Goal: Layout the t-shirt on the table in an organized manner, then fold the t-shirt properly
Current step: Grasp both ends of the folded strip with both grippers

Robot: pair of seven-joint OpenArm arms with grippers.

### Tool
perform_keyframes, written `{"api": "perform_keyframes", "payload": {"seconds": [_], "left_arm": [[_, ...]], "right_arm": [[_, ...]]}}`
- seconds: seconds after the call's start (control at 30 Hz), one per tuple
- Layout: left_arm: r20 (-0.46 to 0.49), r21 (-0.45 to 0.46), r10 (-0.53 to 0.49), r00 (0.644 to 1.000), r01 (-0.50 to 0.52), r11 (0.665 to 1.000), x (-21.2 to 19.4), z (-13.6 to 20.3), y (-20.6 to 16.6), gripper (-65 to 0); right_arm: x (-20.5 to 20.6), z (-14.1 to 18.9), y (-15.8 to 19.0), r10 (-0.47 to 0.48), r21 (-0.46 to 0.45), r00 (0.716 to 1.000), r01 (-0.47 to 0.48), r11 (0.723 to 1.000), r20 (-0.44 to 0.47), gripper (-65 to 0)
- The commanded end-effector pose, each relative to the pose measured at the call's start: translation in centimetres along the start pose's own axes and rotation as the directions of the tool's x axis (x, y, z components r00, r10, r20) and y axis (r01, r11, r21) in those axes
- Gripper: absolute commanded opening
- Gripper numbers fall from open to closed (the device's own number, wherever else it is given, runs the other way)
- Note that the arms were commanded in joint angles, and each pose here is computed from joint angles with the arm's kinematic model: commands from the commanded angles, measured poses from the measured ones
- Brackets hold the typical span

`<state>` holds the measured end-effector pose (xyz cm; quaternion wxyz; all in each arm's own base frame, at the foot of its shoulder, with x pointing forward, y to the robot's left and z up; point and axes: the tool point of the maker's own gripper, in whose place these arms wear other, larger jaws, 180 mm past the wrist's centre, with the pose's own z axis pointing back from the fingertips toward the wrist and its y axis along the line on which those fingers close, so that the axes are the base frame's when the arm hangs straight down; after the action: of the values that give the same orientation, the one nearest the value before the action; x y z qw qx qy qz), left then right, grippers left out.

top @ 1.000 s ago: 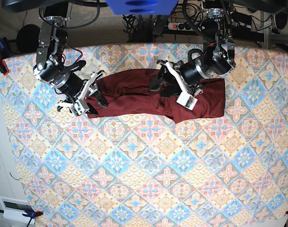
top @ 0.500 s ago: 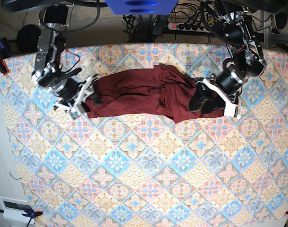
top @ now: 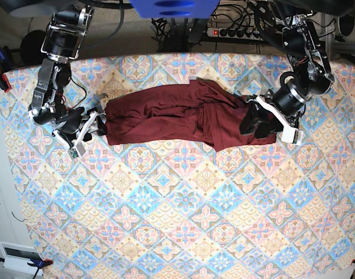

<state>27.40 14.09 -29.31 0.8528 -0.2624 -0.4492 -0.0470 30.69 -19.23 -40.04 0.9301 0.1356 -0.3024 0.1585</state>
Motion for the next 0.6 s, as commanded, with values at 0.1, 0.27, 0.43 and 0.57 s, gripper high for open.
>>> {"api": "perform_keyframes", "payload": {"seconds": [0.1,0.27,0.43,0.57], "left_arm": [[0.043,-0.014,-0.017,0.999,0.018,1.0,1.3,0.2,-0.4,-35.0],[0.043,-0.014,-0.017,0.999,0.018,1.0,1.3,0.2,-0.4,-35.0],[0.03,-0.013,0.005,1.0,-0.005,1.0,0.7,0.0,0.0,-35.0],[0.022,-0.011,0.016,1.0,-0.016,1.0,0.4,-0.1,0.3,-35.0]], "right_arm": [[-0.2,-0.4,-0.4,-0.022,0.013,1.0,0.022,1.0,-0.001,-33.4],[-2.2,-1.3,-0.4,-0.073,0.033,0.996,0.074,0.997,-0.051,-33.4],[-1.5,-1.5,0.5,-0.1,0.081,0.995,0.1,0.992,-0.011,-33.4],[-0.3,-1.4,1.6,-0.144,0.148,0.988,0.136,0.98,0.047,-33.4]]}}
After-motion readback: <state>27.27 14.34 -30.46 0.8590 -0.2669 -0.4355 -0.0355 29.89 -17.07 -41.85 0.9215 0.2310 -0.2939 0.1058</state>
